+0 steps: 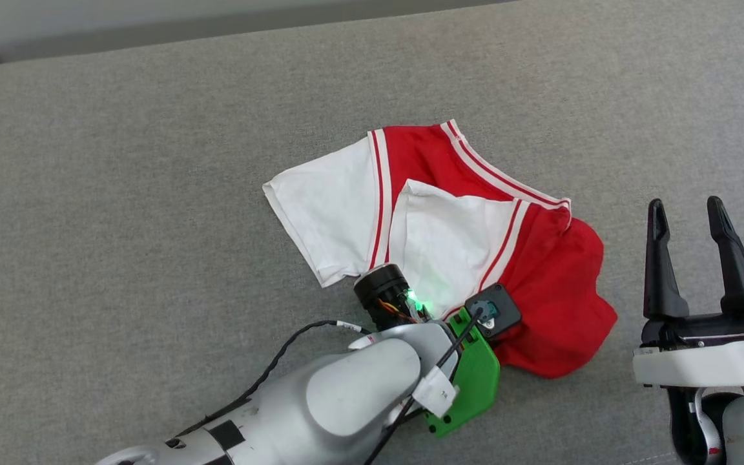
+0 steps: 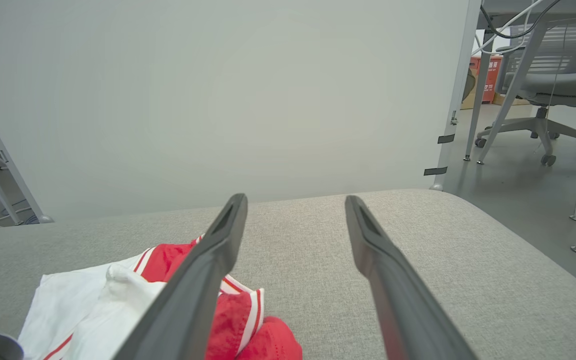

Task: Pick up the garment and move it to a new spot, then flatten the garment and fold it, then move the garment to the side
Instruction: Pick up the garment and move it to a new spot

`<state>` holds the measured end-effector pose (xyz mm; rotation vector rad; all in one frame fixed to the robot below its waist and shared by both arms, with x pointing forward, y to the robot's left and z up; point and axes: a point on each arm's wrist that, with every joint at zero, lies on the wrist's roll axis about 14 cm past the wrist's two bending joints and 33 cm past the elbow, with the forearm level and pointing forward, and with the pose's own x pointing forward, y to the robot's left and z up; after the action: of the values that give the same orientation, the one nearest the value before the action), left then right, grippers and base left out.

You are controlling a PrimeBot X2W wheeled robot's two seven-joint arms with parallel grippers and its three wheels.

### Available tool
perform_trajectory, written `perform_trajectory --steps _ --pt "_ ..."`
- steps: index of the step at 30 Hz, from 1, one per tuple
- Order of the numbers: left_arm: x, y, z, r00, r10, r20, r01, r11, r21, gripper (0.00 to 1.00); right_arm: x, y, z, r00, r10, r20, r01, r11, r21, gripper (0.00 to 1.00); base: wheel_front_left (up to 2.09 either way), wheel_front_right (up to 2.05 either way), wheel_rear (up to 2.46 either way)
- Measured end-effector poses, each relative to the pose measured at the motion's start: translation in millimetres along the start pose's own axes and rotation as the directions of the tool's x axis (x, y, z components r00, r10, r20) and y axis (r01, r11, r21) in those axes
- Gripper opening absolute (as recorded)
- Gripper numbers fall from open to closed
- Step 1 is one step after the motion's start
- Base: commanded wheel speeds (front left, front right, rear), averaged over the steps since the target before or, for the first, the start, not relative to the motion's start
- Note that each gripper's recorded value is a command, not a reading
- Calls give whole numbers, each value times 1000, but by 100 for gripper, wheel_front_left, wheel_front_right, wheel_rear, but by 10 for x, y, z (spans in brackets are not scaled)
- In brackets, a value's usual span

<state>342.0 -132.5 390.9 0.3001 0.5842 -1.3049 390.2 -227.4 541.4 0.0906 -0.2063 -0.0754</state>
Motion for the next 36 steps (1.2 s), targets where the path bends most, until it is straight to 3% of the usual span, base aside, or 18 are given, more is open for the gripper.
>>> perform_trajectory --steps 1,2,3,9,12,18,23,28,36 --pt "-1 5 5 1000 2 7 -2 1000 -2 0 2 7 -8 1000 2 -2 -2 1000 1 100 0 0 0" --pt "-4 14 17 1000 7 21 -7 1000 -4 58 5 14 -15 1000 4 -4 -4 1000 0 100 0 0 0" --pt "-11 37 36 999 17 43 -17 1000 -2 100 7 21 -14 1000 7 -3 -7 1000 -1 100 0 0 0" --pt "-160 227 401 962 90 259 -101 994 30 100 -16 62 37 1000 20 9 -20 1000 -3 100 0 0 0" --pt "-332 339 743 899 151 411 -185 982 44 100 -62 90 66 1000 28 12 -28 1000 -4 100 0 0 0" --pt "-731 510 1179 777 297 554 -354 935 -4 100 -177 179 115 998 54 17 -54 999 5 100 0 0 0" --pt "-1388 811 1367 597 474 648 -552 828 -98 100 -214 253 173 997 76 33 -77 997 13 100 0 0 0" --pt "-1948 1007 1142 446 622 643 -672 708 -218 100 -196 369 188 993 111 41 -112 993 21 100 0 0 0" --pt "-2749 1165 590 211 806 553 -804 465 -371 100 -184 520 224 986 155 55 -157 987 33 100 0 0 0"
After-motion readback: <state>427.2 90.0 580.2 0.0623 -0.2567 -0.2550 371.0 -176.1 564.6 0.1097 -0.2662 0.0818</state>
